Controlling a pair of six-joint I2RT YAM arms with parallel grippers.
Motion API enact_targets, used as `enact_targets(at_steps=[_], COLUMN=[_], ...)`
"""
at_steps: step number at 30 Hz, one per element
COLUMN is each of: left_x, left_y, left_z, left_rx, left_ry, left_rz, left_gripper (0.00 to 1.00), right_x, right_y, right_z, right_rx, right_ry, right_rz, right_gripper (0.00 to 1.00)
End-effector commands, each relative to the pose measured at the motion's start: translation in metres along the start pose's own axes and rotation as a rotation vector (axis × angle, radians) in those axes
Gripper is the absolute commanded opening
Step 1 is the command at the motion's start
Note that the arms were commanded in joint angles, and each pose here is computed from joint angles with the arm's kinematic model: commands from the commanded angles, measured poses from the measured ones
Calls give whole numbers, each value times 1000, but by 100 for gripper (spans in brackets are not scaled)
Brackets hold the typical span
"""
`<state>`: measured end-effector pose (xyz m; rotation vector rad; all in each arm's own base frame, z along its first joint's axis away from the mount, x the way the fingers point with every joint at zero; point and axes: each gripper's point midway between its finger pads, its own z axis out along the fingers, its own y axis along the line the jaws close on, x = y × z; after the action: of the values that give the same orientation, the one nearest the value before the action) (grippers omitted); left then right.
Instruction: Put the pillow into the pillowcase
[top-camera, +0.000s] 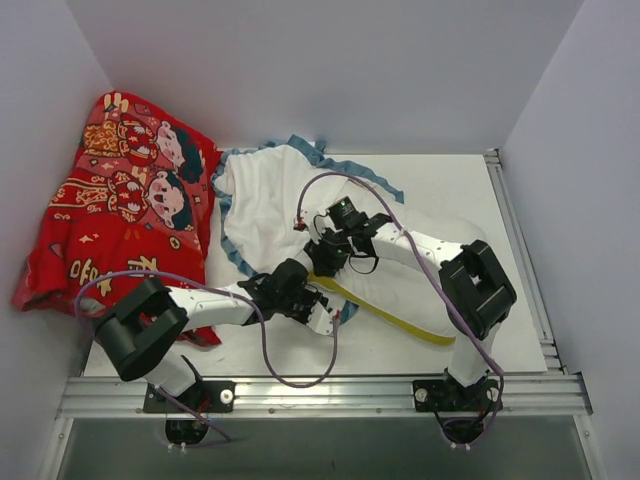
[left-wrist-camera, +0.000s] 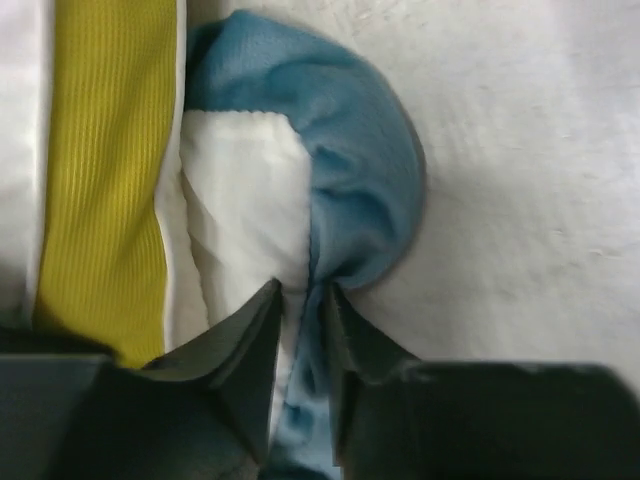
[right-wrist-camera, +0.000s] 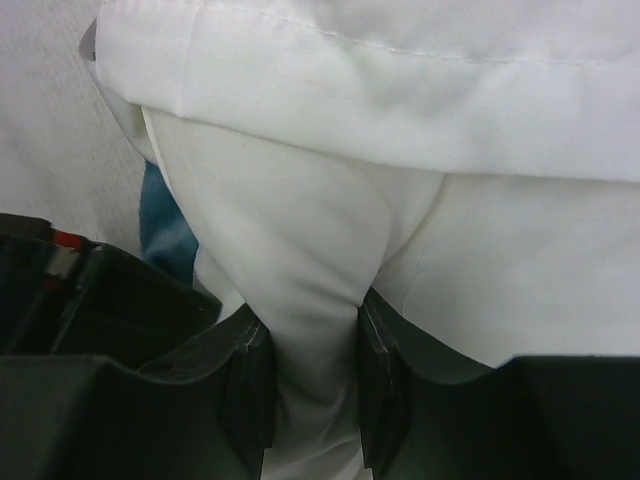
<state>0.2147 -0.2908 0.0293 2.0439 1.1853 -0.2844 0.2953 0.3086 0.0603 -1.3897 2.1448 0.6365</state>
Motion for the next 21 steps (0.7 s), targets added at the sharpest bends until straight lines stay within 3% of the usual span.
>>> enact_targets(at_steps=[1, 2, 3, 4, 7, 10, 14, 18, 19, 21], left_x=[-9, -14, -36, -53, -124, -172, -196, -196, -195, -195], left_y=[23, 23, 22, 26, 33, 23, 5, -1, 0, 24], left_z=[15, 15, 13, 7, -15, -35, -52, -61, -66, -87], left_rx=[-6, 13, 42, 63, 128, 203, 236, 221, 214, 114], left_ry=[-6, -27, -126, -179, -394, -512, -572, -558, -540, -510], left_rz=[52, 47, 54, 51, 32, -5, -32, -68, -87, -200], left_gripper=[27, 21, 13, 0, 0, 0, 0, 0, 2, 28], right_x=[15, 15, 14, 4, -22, -40, -37, 9, 19, 43], right_y=[7, 6, 5, 2, -13, -33, -43, -37, -34, -26], right_z=[-1, 0, -1, -3, -3, 7, 19, 35, 36, 36], right_rx=[-51, -57, -59, -53, -27, 0, 22, 57, 54, 45], right_ry=[70, 74, 78, 62, 24, 0, 0, 77, 96, 138], right_rz=[104, 118, 135, 150, 180, 262, 411, 519, 534, 576], right_gripper=[0, 0, 0, 0, 0, 0, 0, 0, 0, 0])
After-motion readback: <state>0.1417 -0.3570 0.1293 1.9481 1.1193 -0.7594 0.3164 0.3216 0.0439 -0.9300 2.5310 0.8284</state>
